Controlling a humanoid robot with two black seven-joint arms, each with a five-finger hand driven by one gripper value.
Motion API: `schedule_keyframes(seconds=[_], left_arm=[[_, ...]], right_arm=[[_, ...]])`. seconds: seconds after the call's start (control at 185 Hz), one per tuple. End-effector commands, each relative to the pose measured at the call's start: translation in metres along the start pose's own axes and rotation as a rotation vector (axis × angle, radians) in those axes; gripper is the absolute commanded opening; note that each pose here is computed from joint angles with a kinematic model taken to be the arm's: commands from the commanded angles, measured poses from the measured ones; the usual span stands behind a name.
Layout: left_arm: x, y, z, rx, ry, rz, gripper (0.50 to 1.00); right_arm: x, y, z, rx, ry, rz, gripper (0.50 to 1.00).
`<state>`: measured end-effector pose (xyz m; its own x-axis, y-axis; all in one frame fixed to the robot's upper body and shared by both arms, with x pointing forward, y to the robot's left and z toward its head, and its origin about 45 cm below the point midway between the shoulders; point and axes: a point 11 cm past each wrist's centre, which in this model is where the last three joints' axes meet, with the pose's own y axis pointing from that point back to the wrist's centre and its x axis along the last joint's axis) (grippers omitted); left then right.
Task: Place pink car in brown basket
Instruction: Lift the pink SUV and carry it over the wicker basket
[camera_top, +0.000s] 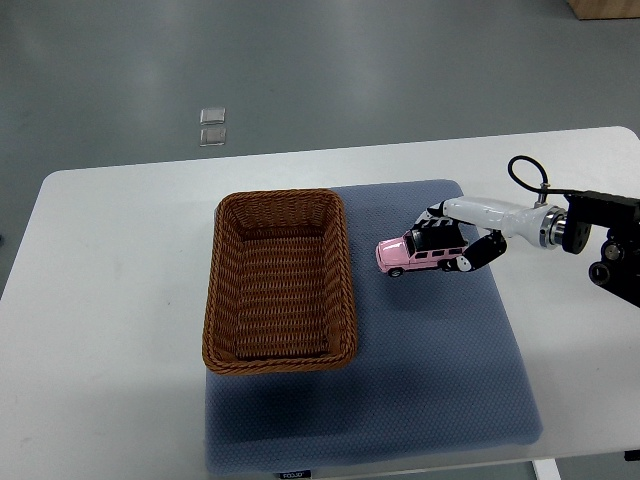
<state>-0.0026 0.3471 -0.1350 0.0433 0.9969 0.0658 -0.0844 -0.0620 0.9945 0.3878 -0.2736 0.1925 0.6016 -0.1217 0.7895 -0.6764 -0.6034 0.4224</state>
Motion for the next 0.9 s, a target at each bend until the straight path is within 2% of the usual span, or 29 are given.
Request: schedule_keyframes(seconds=[0.0, 0.14, 0.221, 0.383, 0.691, 0.896], left_arm=[[0.000, 0.000, 0.000, 0.000, 0.001, 0.000, 1.000], [0.002, 0.000, 0.000, 0.001, 0.000, 0.005, 1.000], [0.002, 0.000, 0.000, 0.000, 0.001, 0.005, 1.000], [0.002, 0.000, 0.000, 0.000, 0.001, 0.005, 1.000], [0.001, 0.000, 0.000, 0.000, 0.001, 0.003, 1.000], [0.001, 0.000, 0.000, 0.000, 0.001, 0.003, 1.000]], right_arm=[[0.012, 0.003, 0.000, 0.005, -0.018, 0.037, 0.500], [0.033, 0.011, 0.004, -0.002, -0.045, 0.094, 0.500], [0.055, 0.010, -0.004, 0.019, -0.037, 0.133, 0.500], [0.073, 0.001, -0.022, 0.061, -0.019, 0.144, 0.500], [0.062, -0.063, -0.104, 0.253, 0.007, 0.067, 0.500], [0.042, -0.097, -0.142, 0.317, 0.021, 0.003, 0.500]])
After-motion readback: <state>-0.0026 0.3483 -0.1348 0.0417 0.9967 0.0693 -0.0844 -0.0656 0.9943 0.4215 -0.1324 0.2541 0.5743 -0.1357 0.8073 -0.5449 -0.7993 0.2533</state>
